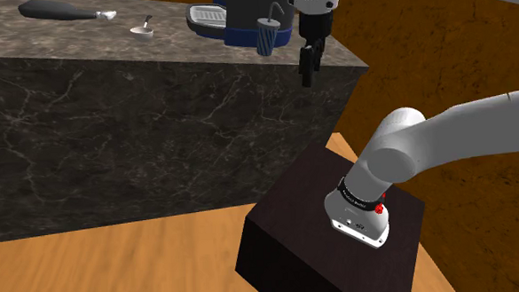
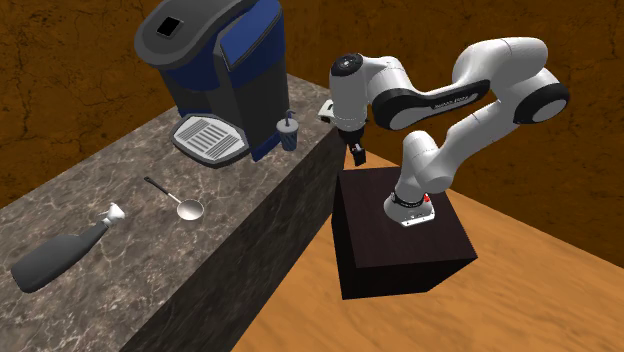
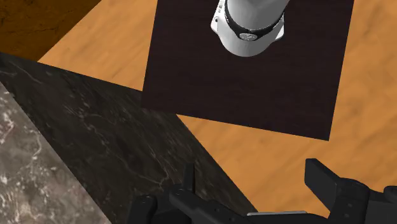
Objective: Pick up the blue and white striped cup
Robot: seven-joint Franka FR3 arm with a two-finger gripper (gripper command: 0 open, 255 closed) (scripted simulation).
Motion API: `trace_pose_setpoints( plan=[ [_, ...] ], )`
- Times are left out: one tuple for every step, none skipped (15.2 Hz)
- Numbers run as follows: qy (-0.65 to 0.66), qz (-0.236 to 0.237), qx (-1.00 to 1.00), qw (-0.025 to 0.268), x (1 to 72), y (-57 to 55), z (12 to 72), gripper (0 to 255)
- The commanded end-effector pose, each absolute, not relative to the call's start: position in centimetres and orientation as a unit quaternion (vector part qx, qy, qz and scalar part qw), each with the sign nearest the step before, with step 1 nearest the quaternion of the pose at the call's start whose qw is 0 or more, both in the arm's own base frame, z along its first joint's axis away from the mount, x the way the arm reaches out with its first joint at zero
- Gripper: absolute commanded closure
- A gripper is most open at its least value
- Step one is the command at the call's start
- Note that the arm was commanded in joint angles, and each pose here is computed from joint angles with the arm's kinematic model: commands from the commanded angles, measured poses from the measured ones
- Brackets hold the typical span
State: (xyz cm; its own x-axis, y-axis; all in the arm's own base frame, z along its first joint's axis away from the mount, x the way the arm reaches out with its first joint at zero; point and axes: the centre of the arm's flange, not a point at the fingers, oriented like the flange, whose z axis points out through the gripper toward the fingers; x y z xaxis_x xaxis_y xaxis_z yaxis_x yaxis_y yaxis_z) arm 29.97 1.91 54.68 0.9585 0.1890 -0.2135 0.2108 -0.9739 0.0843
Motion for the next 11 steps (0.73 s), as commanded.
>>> trace_pose_setpoints(
  plan=[
    [0.101, -0.103, 0.988, 0.053, 30.0, 1.9, 54.7, 0],
    [0.086, -0.098, 0.99, 0.051, 31.1, 1.7, 55.1, 0],
    [0.07, -0.093, 0.992, 0.049, 32.3, 1.5, 55.6, 0],
    [0.055, -0.089, 0.993, 0.047, 33.4, 1.3, 56.1, 0],
    [0.04, -0.084, 0.995, 0.045, 34.5, 1.0, 56.5, 0],
    [0.024, -0.079, 0.996, 0.043, 35.6, 0.7, 57.0, 0],
    [0.009, -0.074, 0.996, 0.041, 36.7, 0.3, 57.5, 0],
    [-0.006, -0.069, 0.997, 0.038, 37.7, -0.1, 58.1, 0],
    [-0.022, -0.065, 0.997, 0.036, 38.8, -0.5, 58.6, 0],
    [-0.037, -0.06, 0.997, 0.034, 39.8, -1.0, 59.1, 0],
    [-0.053, -0.055, 0.997, 0.032, 40.8, -1.5, 59.7, 0]
  ],
)
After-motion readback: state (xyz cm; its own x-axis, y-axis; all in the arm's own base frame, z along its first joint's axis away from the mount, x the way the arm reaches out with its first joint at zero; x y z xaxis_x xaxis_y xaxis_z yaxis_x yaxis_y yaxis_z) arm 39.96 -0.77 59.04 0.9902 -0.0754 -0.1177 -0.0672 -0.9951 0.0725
